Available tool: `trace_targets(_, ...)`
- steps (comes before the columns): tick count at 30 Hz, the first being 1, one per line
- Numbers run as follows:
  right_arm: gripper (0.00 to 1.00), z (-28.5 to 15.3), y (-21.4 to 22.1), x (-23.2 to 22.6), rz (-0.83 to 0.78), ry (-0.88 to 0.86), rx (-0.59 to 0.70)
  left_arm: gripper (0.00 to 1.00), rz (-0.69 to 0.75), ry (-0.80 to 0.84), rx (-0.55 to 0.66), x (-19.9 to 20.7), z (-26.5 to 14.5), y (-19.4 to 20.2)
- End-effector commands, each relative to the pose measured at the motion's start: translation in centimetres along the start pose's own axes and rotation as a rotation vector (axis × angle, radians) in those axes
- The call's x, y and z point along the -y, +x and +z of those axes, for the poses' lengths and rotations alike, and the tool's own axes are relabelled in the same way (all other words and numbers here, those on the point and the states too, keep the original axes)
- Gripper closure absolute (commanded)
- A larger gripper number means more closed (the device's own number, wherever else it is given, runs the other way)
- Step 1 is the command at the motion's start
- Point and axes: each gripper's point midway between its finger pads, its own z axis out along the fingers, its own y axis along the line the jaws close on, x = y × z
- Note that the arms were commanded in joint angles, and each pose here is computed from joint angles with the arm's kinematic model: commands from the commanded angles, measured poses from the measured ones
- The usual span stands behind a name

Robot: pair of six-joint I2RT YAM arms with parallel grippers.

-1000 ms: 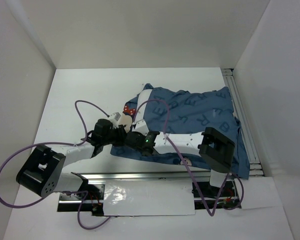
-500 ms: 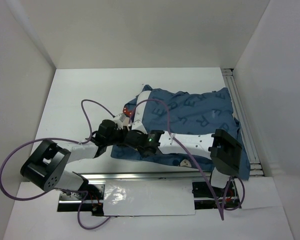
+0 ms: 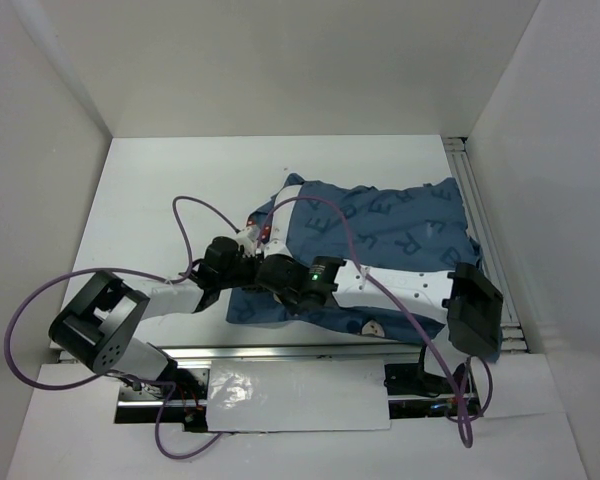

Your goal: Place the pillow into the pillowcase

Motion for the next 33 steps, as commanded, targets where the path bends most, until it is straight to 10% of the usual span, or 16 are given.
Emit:
trace_targets(1,0.89,-4.2,-2.9,-2.9,0.033,-0.197,0.136,0.81,0.019,0.050,0.058,1.6,0.8,-1.9)
trace_targets(8,0.82,-3.7,-2.0,-2.1,0.049,-0.166,0.137,0.85,0.026,0.067,0.064,2.2,1.1,-2.6)
trace_targets(11,1.00,-2.5,-1.2,-0.8,0.072,-0.074,0.115,0.85,0.026,0.067,0.064,2.2,1.1,-2.6)
trace_targets(16,0.99,-1.4,-0.9,0.8,0.100,0.024,0.095,0.86,0.031,0.068,0.051,2.0,1.3,-2.3)
trace_targets(18,0.69,-1.4,-0.7,1.8,0.124,0.087,0.090,0.86,0.027,0.061,0.043,1.7,1.5,-2.1)
trace_targets(23,0.54,0.7,-0.4,1.2,0.152,0.113,0.073,0.87,0.023,0.056,0.037,1.5,1.6,-1.9)
trace_targets(33,0.54,3.3,-0.1,2.5,0.301,0.249,0.122,0.87,0.032,0.074,0.032,1.9,1.5,-1.5)
